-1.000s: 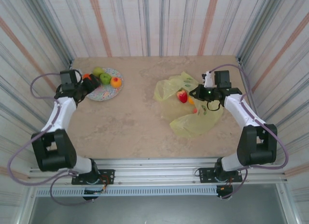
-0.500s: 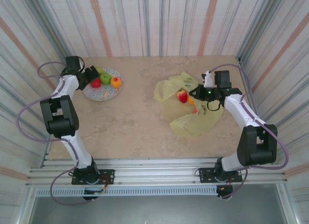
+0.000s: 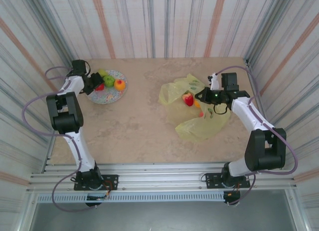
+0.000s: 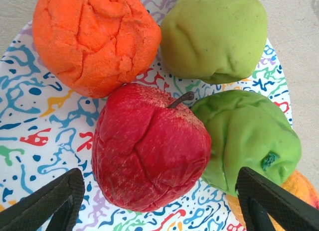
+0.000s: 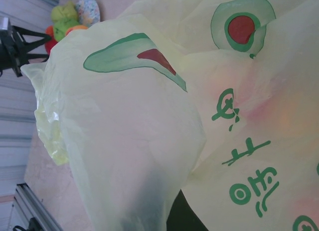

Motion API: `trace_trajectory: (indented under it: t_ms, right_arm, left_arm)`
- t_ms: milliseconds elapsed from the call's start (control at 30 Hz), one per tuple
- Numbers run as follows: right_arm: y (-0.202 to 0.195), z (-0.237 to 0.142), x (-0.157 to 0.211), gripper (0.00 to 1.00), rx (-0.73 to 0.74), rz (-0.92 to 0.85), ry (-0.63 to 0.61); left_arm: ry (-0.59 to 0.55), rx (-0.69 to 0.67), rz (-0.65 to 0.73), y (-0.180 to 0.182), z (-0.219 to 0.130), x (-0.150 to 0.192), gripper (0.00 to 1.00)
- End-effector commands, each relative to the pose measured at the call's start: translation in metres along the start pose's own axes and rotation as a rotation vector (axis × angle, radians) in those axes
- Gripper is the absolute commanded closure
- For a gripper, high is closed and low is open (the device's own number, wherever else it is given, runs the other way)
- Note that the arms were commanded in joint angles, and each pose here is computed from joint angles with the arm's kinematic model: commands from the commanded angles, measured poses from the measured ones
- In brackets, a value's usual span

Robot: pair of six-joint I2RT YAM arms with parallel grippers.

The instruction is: Place the fruits into the plastic bag

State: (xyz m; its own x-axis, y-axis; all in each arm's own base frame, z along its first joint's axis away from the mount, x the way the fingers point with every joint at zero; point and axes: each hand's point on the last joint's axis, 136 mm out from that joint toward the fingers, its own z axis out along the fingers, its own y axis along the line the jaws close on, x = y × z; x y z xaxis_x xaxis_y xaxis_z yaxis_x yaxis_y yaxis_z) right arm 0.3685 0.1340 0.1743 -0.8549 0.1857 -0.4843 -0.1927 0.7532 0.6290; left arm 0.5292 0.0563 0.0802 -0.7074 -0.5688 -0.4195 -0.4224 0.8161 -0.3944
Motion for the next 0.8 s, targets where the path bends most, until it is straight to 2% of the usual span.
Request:
trace_trajectory:
  t_ms: [0,167,467,600,767]
  right_arm:
    - [-0.005,0.004,0.002,1.00,-0.007,-0.013,0.010]
    - [-0.005,0.004,0.002,1.00,-0.007,-0.012,0.011]
    - [-0.005,0.005,0.003,1.00,-0.007,-0.012,0.012]
    - [-0.006,0.005,0.003,1.00,-0.007,-0.012,0.012]
    - [-0.005,0.005,0.004,1.00,-0.010,-0.012,0.013]
  left_arm:
    - [0.020,-0.020,0.017,0.005,0.010,0.002,0.20]
    - [0.030,-0.032,0.014,0.009,0.016,0.003,0.23]
    - [0.038,-0.043,0.013,0.013,0.015,0.009,0.35]
    - [0.032,-0.028,0.012,0.010,0.006,0.011,0.37]
    - [-0.053,0.051,-0.015,-0.007,-0.038,0.010,0.40]
